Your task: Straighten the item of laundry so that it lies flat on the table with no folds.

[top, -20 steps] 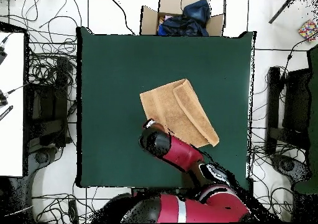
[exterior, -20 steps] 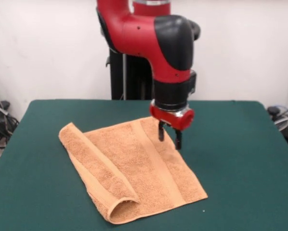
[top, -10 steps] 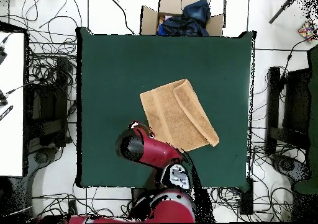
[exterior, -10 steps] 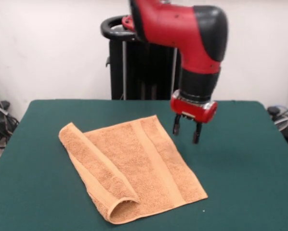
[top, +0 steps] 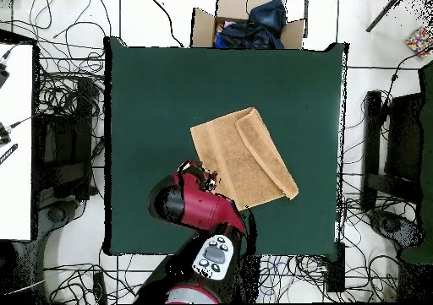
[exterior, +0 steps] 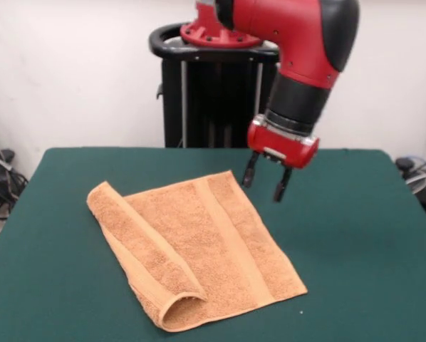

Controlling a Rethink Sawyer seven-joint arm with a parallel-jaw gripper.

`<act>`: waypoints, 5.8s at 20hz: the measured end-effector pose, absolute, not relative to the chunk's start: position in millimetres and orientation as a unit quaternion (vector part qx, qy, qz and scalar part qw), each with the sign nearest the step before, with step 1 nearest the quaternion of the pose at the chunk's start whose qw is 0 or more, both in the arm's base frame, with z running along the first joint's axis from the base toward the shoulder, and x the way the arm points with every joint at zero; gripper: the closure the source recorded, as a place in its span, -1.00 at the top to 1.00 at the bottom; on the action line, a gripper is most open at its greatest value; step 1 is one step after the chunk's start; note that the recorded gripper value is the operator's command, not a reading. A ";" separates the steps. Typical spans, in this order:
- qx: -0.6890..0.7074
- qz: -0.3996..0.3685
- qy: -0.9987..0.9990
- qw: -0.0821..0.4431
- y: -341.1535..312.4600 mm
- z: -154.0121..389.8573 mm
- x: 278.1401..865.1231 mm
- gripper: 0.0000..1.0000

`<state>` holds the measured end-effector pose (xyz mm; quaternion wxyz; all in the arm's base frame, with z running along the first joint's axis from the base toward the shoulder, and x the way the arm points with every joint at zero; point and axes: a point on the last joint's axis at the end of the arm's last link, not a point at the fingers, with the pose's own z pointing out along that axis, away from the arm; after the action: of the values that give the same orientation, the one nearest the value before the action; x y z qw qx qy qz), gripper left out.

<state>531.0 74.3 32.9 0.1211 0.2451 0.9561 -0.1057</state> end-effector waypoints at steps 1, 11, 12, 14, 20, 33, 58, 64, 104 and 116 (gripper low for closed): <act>0.253 -0.112 0.953 0.127 61.2 36.8 535.3 1.00; 0.290 -0.136 0.936 0.144 0.5 50.3 550.4 1.00; 0.292 -0.138 0.935 0.145 -3.8 50.1 550.9 1.00; 0.294 -0.140 0.934 0.148 -9.2 48.6 552.2 1.00; 0.292 -0.149 0.930 0.168 -23.2 33.9 559.3 1.00; 0.293 -0.165 0.924 0.180 -49.8 3.9 556.2 1.00; 0.314 -0.181 0.917 0.166 -97.7 -22.7 533.7 1.00; 0.317 -0.178 0.918 0.161 -102.3 -19.7 532.7 1.00; 0.304 -0.181 0.906 0.231 -102.2 8.3 546.5 1.00; 0.332 -0.181 0.908 0.179 -108.1 2.2 509.8 1.00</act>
<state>509.8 -108.1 2.2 0.1789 0.3319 0.9084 -0.1809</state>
